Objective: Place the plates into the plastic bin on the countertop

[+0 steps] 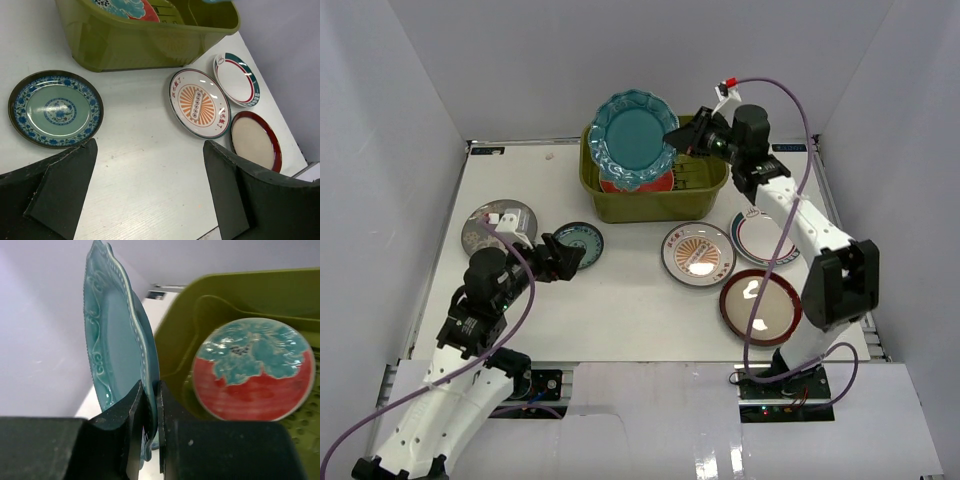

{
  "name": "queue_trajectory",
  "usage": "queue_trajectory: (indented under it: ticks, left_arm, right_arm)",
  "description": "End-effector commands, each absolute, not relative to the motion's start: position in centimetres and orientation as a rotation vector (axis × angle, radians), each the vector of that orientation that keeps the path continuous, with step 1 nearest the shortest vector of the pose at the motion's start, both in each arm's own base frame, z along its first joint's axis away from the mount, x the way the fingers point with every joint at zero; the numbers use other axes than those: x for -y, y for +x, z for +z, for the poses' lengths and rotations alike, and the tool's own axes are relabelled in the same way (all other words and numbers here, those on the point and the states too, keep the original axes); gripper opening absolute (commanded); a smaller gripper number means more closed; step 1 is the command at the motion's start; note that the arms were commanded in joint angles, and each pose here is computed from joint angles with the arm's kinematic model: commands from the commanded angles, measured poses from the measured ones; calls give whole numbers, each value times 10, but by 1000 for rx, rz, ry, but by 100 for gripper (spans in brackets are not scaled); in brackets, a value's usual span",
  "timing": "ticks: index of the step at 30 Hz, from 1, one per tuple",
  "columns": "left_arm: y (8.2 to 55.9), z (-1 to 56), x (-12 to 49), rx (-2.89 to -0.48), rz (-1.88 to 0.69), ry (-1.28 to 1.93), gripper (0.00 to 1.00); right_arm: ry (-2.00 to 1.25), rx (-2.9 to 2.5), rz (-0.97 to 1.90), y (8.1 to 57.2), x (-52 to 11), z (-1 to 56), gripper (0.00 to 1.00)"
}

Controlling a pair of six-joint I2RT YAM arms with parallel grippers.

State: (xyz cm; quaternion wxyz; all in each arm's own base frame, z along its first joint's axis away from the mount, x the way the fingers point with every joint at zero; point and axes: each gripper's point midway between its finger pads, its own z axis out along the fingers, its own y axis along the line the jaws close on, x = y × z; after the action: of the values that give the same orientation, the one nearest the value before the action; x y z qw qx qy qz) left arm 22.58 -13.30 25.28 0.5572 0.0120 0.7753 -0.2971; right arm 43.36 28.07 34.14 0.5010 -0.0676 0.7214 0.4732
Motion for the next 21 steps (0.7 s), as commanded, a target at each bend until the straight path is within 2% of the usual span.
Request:
queue_trajectory:
  ticks: [1, 8, 9, 10, 21]
  left_arm:
    - [225, 247, 134, -1848, -691, 58, 98]
    - [228, 239, 134, -1874, -690, 28, 96]
    - [228, 238, 135, -1880, -693, 24, 96]
    - [230, 235, 135, -1892, -690, 17, 96]
    - [244, 233, 136, -1922, -682, -55, 96]
  right_arm:
    - [-182, -1621, 997, 469, -273, 390, 8]
    - [-144, -1751, 919, 528, -286, 334, 8]
    - [-151, -1742, 930, 533, -289, 340, 8]
    - [-152, -1790, 939, 541, -296, 317, 8]
    - [-105, -1941, 950, 546, -300, 238, 8]
